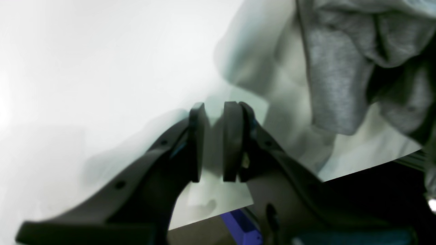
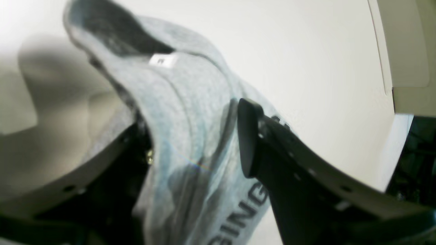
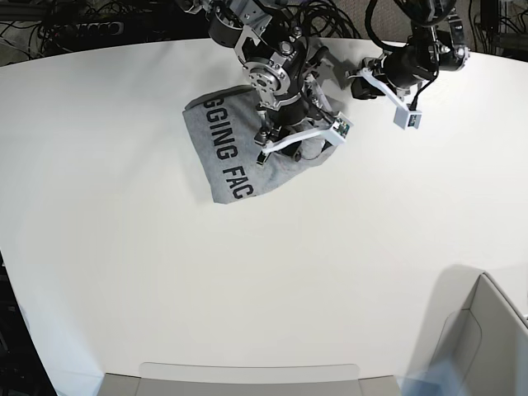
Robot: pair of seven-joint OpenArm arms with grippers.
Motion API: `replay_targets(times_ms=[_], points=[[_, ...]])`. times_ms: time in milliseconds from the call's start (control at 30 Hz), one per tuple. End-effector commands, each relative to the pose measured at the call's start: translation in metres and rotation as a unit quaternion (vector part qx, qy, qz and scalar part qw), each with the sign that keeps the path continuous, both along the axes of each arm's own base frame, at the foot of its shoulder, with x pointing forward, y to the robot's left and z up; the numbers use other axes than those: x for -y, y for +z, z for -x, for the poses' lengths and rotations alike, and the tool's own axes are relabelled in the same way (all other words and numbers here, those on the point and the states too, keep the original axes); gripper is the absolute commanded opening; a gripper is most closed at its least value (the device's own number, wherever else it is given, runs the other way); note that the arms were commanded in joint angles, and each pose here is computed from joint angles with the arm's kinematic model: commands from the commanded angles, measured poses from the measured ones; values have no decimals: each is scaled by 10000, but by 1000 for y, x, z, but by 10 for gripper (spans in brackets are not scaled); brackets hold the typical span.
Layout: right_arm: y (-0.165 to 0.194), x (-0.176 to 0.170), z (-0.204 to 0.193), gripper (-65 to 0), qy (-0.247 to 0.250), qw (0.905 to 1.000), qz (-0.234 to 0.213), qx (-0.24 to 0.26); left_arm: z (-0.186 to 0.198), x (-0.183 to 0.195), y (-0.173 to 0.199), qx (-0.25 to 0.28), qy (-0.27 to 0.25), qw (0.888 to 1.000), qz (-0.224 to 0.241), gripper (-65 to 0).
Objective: Fold the T-shirt properly
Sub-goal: 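Fold the held strip end over toward the left gripper with the right gripper, then press the folded bundle flat with the right gripper and release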
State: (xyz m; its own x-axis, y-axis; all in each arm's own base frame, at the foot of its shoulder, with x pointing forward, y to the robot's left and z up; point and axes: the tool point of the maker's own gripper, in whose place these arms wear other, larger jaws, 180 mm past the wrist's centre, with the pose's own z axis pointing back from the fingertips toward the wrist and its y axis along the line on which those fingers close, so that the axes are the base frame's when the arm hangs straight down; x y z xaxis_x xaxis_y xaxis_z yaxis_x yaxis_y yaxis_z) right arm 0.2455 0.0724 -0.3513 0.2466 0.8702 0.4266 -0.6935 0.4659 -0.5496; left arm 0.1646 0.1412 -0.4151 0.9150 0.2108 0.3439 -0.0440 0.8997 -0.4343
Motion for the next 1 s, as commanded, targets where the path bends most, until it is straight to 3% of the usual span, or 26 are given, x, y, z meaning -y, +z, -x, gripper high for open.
replay_targets(times_ms=[0, 100, 300, 500, 800, 967], points=[[9, -2, -7, -374, -107, 9999, 31, 106, -3, -1, 2, 81, 10, 10000, 16, -555], [2, 14, -12, -373, -331, 9984, 450, -20, 1, -2, -6, -47, 56, 10000, 59, -555], [2, 10, -12, -373, -258, 9987, 431, -26, 0, -2, -7, -53, 71, 9999, 73, -555], [6, -14, -7, -373, 83, 9999, 28, -64, 1, -2, -7, -62, 70, 9999, 73, -555], [-1, -37, 10, -373, 281, 9898, -774, -1166, 3, -2, -8, -91, 63, 9999, 66, -555], [-3, -24, 0, -373, -72, 9837, -1032, -1469, 3, -2, -8, -91, 63, 9999, 66, -555]])
